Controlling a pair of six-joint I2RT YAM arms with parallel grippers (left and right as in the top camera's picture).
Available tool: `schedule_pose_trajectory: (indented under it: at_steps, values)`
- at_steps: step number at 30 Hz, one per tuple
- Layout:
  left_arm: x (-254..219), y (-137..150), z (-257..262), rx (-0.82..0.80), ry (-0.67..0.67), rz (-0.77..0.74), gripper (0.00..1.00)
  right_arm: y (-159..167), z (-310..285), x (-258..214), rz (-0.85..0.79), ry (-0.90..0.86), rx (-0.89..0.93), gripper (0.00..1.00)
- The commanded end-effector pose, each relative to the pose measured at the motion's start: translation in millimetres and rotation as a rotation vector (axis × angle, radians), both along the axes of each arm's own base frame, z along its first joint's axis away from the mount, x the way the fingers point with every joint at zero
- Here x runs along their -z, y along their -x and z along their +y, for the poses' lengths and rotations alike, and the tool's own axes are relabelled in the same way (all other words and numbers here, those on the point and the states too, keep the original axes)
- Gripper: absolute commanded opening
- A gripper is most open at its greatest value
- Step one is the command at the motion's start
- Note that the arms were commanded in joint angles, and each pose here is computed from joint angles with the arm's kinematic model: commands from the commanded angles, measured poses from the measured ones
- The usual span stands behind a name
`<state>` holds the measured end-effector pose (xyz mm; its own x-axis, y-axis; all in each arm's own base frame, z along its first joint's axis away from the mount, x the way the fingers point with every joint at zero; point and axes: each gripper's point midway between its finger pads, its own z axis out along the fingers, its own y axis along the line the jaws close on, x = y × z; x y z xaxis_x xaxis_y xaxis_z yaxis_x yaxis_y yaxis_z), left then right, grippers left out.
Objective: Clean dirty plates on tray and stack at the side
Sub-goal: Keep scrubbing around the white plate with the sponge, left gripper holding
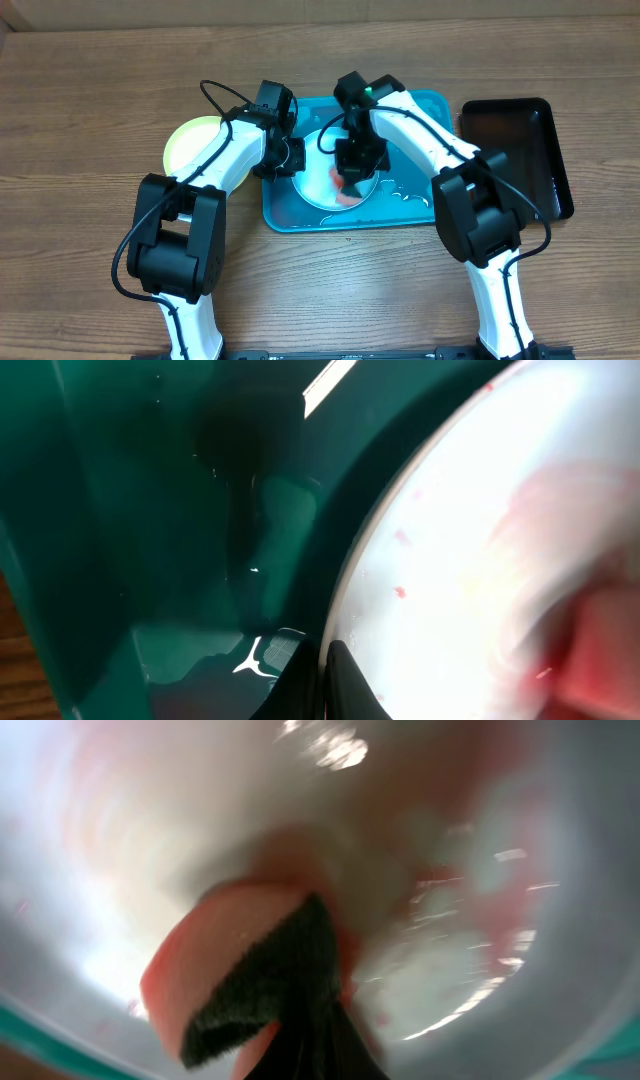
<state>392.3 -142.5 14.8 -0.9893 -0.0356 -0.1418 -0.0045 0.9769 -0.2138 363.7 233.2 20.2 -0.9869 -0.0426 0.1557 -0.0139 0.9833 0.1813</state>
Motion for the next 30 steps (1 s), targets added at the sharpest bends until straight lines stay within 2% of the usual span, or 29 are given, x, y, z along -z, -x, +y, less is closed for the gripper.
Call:
schedule_pose_trajectory:
  at_steps: [1, 6, 13, 23, 30]
  values:
    - [3.3, -1.2, -0.7, 0.010, -0.008, 0.001, 0.04, -37.8, -32.4, -11.9, -0.144, 0.101, 0.070, 0.04]
    - [3.5, -0.8, -0.6, 0.010, -0.008, 0.003, 0.04, -60.8, -31.4, -13.4, -0.219, 0.060, 0.092, 0.04]
    - [3.4, -0.9, -0.6, 0.010, -0.008, 0.002, 0.04, -68.1, 17.8, -23.9, -0.252, -0.164, 0.028, 0.04]
    - [3.3, -1.1, -0.6, 0.010, -0.008, 0.002, 0.04, -32.5, 43.0, -28.2, -0.117, -0.257, -0.009, 0.04]
    - [3.4, -0.9, -0.6, 0.010, -0.008, 0.002, 0.04, -5.5, 24.9, -23.9, -0.011, -0.178, -0.023, 0.04]
